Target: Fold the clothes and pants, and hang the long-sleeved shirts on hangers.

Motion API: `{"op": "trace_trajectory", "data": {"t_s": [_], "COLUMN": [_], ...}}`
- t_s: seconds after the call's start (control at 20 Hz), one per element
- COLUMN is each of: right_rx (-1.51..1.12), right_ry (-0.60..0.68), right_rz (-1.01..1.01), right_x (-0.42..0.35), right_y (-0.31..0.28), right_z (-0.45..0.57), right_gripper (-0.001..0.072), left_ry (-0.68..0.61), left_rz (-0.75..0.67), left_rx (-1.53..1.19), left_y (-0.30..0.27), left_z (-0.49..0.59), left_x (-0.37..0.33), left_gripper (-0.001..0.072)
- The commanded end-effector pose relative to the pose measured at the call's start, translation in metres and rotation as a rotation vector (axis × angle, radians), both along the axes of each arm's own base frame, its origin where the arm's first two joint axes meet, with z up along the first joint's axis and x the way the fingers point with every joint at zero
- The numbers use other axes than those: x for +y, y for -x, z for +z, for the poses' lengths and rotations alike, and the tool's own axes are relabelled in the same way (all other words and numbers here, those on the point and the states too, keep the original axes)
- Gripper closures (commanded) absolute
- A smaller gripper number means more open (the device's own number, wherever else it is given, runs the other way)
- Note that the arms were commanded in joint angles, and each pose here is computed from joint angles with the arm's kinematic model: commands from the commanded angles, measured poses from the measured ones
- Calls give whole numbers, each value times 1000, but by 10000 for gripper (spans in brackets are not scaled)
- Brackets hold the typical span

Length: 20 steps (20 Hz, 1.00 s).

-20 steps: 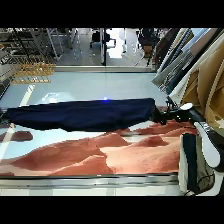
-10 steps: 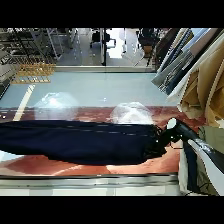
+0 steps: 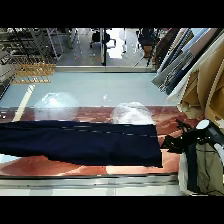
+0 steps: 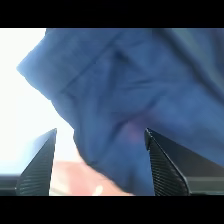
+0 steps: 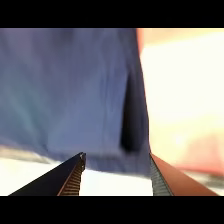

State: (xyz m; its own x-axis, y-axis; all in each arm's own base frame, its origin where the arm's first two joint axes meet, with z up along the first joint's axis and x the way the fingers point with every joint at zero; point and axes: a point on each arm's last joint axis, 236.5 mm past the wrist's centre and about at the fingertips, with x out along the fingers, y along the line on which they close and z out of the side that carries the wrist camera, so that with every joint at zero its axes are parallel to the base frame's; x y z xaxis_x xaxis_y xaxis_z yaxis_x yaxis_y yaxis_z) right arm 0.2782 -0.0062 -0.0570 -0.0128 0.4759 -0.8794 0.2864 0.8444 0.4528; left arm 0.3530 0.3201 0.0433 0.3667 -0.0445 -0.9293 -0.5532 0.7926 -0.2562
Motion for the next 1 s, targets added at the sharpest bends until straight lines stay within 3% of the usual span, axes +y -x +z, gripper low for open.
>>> {"op": "trace_trajectory", "data": {"t_s": [0.0,0.05,0.1,0.3,0.5,0.55,0.6,0.65,0.75,0.95], "right_rx": [-142,-150,-155,-107,-78,-91,-106,-127,-159,-204], "right_ry": [-66,-86,-117,-192,-204,-206,-205,-182,15,680], "right_rz": [-121,-120,-111,-80,4,54,92,129,116,-64], "right_x": [-22,-19,-15,-2,22,30,36,34,-3,-148], "right_y": [-36,-42,-45,-42,-41,-41,-43,-48,-65,-71], "right_z": [-6,-13,-18,-46,-67,-66,-61,-52,-27,77], "right_gripper": [242,242,242,243,271,553,702,703,704,704], "left_ry": [74,120,154,206,252,261,272,288,340,476], "left_rz": [-134,-180,-227,-454,-614,-681,-738,-793,-884,-1036], "left_rx": [-193,-219,-224,-170,-150,-146,-136,-117,-54,136], "left_y": [-41,-50,-55,-63,-80,-81,-81,-79,-68,-15], "left_z": [43,48,50,44,42,42,39,34,16,-38], "left_x": [-49,-69,-87,-154,-224,-247,-269,-292,-337,-415], "left_gripper": [111,129,221,692,698,698,699,699,699,698]}}
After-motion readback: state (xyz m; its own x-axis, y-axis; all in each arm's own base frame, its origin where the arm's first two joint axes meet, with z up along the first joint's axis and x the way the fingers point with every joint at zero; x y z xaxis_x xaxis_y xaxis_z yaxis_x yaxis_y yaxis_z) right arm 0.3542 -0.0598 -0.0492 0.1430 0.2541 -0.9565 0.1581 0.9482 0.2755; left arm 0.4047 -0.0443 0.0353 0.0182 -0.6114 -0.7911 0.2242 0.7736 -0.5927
